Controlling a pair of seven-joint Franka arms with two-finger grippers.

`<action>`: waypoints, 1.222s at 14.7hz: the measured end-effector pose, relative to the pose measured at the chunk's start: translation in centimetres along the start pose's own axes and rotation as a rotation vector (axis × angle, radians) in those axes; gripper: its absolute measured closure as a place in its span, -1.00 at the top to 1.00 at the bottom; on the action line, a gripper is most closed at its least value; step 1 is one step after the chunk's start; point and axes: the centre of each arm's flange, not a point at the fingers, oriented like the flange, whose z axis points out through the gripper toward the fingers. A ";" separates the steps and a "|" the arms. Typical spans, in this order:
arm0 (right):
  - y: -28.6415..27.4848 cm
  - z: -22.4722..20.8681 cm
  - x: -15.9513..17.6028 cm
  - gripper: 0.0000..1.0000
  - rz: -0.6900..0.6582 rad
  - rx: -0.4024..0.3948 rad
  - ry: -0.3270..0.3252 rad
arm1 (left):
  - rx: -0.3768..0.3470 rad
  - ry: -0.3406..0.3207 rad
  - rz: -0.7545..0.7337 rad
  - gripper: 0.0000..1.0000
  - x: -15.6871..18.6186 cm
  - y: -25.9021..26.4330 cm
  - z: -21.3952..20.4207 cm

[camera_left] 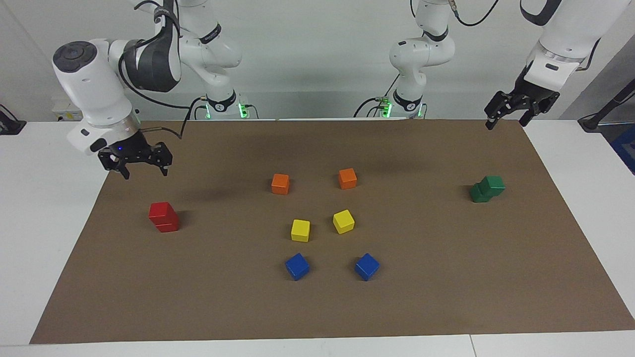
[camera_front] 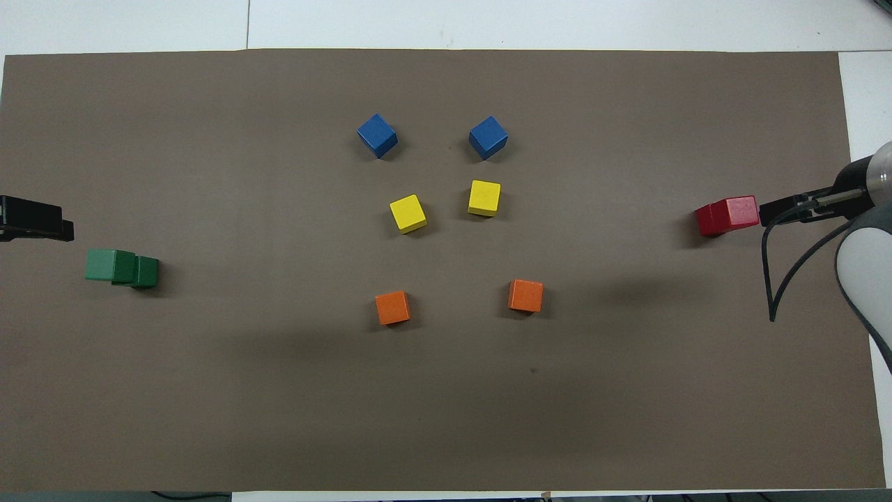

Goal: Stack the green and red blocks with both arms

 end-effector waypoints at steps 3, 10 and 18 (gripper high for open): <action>-1.1 -2.8 -1.3 1.00 0.055 0.051 -0.032 | 0.000 0.002 0.000 1.00 0.0 0.0 0.0; -4.2 -9.0 -4.6 1.00 0.059 0.044 -0.050 | 0.000 0.004 0.008 1.00 0.0 0.4 -0.1; -3.8 -9.3 -4.5 1.00 0.070 0.033 -0.027 | 0.001 0.005 0.012 1.00 0.0 0.7 -0.1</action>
